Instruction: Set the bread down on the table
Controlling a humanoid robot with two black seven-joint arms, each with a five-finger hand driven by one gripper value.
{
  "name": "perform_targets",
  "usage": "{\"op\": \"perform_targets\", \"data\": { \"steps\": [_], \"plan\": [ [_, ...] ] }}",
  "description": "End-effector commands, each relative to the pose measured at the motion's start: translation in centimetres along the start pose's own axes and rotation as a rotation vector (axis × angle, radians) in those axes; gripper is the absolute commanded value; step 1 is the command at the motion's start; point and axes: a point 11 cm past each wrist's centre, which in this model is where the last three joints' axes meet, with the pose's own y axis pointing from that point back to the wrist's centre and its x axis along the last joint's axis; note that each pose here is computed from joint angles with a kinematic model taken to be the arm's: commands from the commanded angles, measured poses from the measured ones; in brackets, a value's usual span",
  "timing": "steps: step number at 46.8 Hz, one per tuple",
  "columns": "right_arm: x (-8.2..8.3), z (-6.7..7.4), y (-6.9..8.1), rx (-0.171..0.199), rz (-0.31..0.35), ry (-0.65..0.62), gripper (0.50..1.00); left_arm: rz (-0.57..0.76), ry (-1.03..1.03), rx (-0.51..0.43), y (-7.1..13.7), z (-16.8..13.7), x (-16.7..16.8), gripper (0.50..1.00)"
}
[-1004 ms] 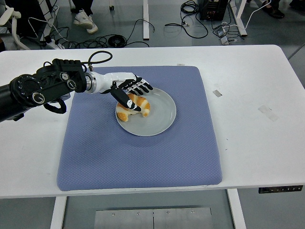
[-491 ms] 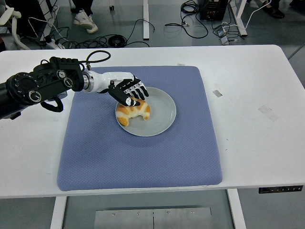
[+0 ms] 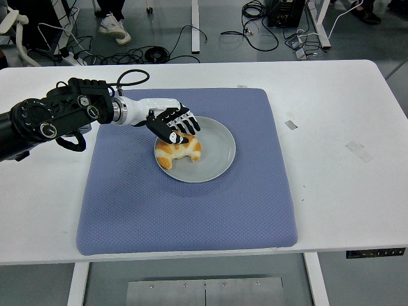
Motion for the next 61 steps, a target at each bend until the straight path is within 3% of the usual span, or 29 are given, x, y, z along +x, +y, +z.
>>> {"op": "perform_targets", "data": {
  "steps": [1,9,28,36,45,61],
  "plan": [
    [0.0,0.0,0.0,0.0,-0.001,0.0,1.0,-0.007,-0.001,0.0,0.2,0.1,0.2,0.854],
    [0.0,0.0,0.0,0.0,-0.001,0.0,1.0,-0.012,-0.002,-0.002,0.3,0.3,0.3,0.905],
    [0.0,0.0,0.0,0.0,0.0,0.0,1.0,-0.04,-0.082,0.042,0.1,-0.7,-0.4,0.881],
    [0.0,0.0,0.0,0.0,0.0,0.0,1.0,-0.035,-0.088,0.044,0.3,-0.6,-0.1,0.801],
    [0.0,0.0,0.0,0.0,-0.001,0.0,1.0,-0.03,-0.09,0.042,0.4,-0.4,0.2,0.619],
    [0.0,0.0,0.0,0.0,0.0,0.0,1.0,-0.017,-0.071,0.034,0.7,-0.4,0.7,0.59]
  ]
}}
